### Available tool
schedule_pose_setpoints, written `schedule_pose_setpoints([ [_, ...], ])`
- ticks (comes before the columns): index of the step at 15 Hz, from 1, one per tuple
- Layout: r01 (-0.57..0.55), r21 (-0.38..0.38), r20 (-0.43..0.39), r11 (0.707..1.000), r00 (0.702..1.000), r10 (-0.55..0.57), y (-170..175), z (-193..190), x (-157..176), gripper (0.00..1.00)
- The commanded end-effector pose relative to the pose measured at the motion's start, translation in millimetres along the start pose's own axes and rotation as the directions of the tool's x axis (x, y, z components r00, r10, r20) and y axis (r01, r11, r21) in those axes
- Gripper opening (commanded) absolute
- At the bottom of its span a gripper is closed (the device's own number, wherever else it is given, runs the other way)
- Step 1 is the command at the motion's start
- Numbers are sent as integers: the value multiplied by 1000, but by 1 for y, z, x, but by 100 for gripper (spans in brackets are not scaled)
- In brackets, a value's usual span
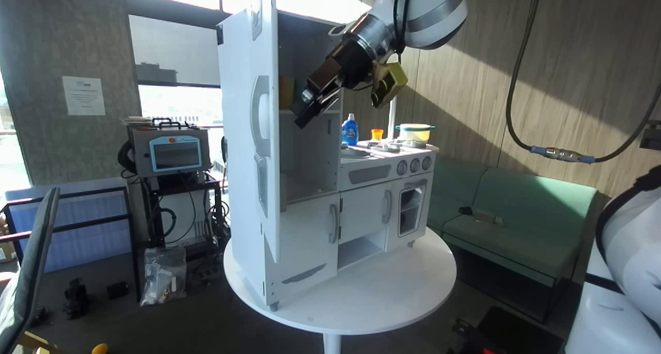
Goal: Open the cupboard doors
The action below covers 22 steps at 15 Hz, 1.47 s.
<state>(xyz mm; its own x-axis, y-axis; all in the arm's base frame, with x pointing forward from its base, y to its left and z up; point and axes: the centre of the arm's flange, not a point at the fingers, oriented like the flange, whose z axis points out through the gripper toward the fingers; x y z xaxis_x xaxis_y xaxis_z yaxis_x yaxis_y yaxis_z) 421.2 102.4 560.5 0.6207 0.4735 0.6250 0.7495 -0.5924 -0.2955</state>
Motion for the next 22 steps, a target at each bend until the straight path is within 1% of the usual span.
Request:
schedule_pose_setpoints([
  [1,9,-42,-38,999,999,-11,-6,14,4,100],
  [4,-54,-131,-26,990,998,51,24,16,11,100],
  [6,-98,-182,-18,978,995,97,46,14,7,100],
  [7,-113,-210,5,971,993,117,59,11,4,100],
  [8,-120,-245,62,962,988,139,70,8,4,100],
  [9,-92,-197,35,976,994,101,53,16,-10,100],
  [11,-106,-201,52,974,992,118,62,19,-15,100],
  [15,-97,-194,55,976,992,109,58,23,-14,100],
  [16,-79,-183,60,980,994,91,60,22,-19,100],
  [17,-73,-198,50,977,995,84,65,16,-30,100],
  [20,-80,-185,32,979,996,87,81,-10,-67,100],
  [22,-89,-158,33,983,995,95,88,-25,-99,100],
])
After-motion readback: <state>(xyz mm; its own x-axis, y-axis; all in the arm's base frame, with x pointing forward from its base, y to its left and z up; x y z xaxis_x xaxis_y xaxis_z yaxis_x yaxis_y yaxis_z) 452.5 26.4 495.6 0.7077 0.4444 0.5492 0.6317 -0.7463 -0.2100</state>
